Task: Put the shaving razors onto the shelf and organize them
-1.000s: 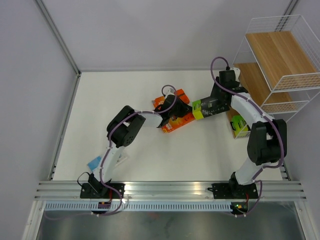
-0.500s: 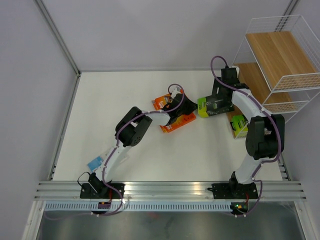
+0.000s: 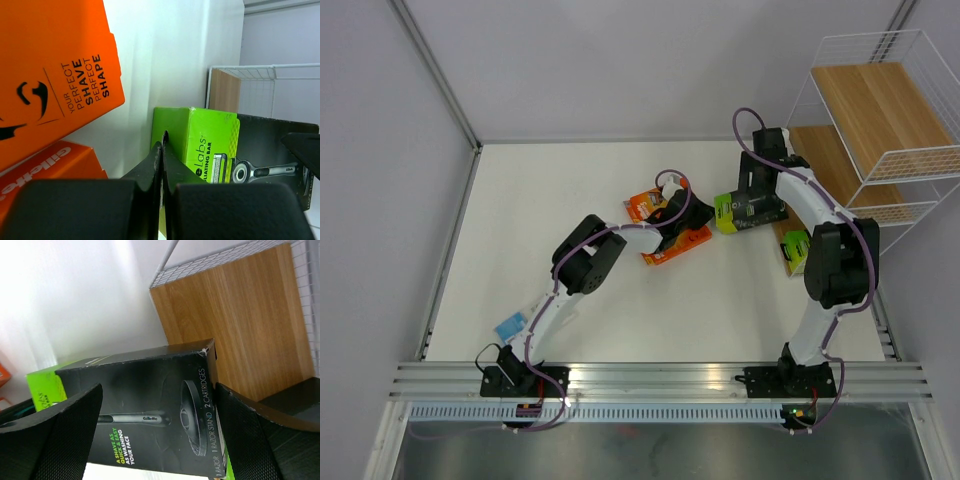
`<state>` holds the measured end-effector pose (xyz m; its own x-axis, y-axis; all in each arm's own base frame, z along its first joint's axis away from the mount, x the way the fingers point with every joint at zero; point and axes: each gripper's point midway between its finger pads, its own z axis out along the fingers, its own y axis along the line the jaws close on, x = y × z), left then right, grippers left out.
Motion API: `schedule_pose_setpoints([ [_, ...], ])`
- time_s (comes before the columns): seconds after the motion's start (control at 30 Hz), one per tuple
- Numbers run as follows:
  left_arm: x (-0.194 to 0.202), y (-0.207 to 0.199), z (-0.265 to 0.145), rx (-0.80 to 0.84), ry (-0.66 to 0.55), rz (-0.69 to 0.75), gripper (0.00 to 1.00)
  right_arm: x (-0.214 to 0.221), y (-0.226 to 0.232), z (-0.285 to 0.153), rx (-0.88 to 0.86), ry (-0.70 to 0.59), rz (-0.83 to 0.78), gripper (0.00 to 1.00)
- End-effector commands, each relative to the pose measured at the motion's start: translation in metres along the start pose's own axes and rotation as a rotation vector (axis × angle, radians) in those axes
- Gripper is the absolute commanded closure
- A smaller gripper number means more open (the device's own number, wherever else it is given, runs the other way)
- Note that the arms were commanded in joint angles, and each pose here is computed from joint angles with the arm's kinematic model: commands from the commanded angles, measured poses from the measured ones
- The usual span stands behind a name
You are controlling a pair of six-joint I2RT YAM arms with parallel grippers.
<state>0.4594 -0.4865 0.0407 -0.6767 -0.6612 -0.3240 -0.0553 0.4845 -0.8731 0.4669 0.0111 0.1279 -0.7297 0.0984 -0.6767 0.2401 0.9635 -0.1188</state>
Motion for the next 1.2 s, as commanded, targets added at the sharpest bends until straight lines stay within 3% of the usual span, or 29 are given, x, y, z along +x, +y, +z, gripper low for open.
schedule_pose_setpoints([
  [0.0, 0.012, -0.076, -0.021, 0.183, 0.007, -0.013, 0.98, -0.044, 0.046, -0.024, -0.070, -0.137, -0.056, 0.03],
  [0.43, 0.001, -0.083, -0.032, 0.186, -0.034, 0.044, 0.98, -0.060, 0.025, -0.039, 0.121, -0.187, -0.122, 0.02],
  [0.63, 0.008, -0.076, -0.028, 0.184, -0.004, 0.034, 0.98, -0.035, 0.007, -0.031, 0.251, -0.109, -0.125, 0.02],
  [0.8, 0.015, -0.087, -0.021, 0.209, 0.028, 0.035, 0.98, -0.034, 0.028, -0.048, 0.083, -0.122, -0.075, 0.02],
  [0.93, 0.012, -0.110, -0.021, 0.256, 0.007, 0.065, 0.98, -0.050, 0.054, -0.084, -0.137, -0.170, -0.007, 0.02],
  [1.17, 0.020, -0.126, -0.006, 0.300, 0.008, 0.029, 0.98, -0.076, 0.060, -0.157, -0.322, -0.249, 0.081, 0.02],
])
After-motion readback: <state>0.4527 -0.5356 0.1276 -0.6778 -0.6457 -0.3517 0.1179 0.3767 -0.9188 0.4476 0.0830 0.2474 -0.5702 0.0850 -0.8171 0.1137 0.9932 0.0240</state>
